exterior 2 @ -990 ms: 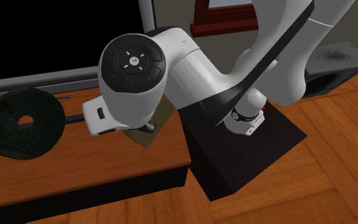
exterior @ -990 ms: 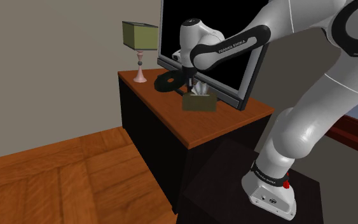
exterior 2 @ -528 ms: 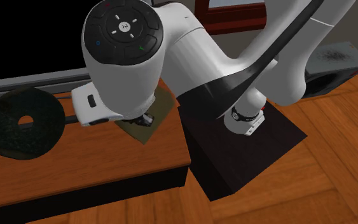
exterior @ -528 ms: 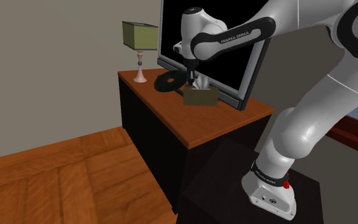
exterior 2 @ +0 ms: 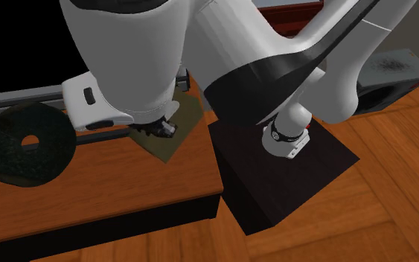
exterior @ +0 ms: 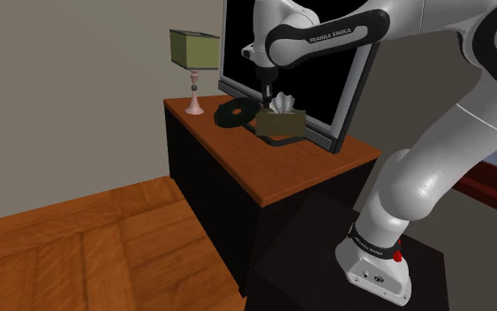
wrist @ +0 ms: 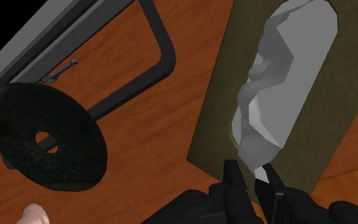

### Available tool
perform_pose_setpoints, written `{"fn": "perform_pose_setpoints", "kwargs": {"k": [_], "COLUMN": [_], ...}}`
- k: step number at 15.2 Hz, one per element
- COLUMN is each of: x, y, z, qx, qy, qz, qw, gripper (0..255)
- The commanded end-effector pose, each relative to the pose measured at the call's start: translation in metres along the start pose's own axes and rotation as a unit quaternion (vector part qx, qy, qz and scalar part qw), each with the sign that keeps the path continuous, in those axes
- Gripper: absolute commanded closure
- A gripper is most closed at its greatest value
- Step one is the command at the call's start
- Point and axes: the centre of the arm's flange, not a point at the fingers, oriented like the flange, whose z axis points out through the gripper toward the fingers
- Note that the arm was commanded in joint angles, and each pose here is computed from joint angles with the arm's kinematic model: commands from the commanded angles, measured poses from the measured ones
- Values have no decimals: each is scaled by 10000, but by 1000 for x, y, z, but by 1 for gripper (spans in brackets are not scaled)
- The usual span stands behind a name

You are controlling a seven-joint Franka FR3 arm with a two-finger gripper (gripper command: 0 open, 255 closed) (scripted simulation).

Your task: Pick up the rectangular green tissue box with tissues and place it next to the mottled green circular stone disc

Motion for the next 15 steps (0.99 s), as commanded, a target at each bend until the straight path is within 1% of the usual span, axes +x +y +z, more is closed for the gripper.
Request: {"fn": "perform_pose_setpoints", "kwargs": {"k": [1, 10, 11, 15], "x": [-2, -10, -10, 21], "y": [3, 20, 21, 62], "z": [-9, -53, -54, -44], "qx": [1, 1, 1, 1], "qy": [-1, -1, -1, -1], "qz": [-1, -1, -1, -1], "qw": [10000, 10000, 10000, 10000], "gripper": [255, 255, 255, 255]}}
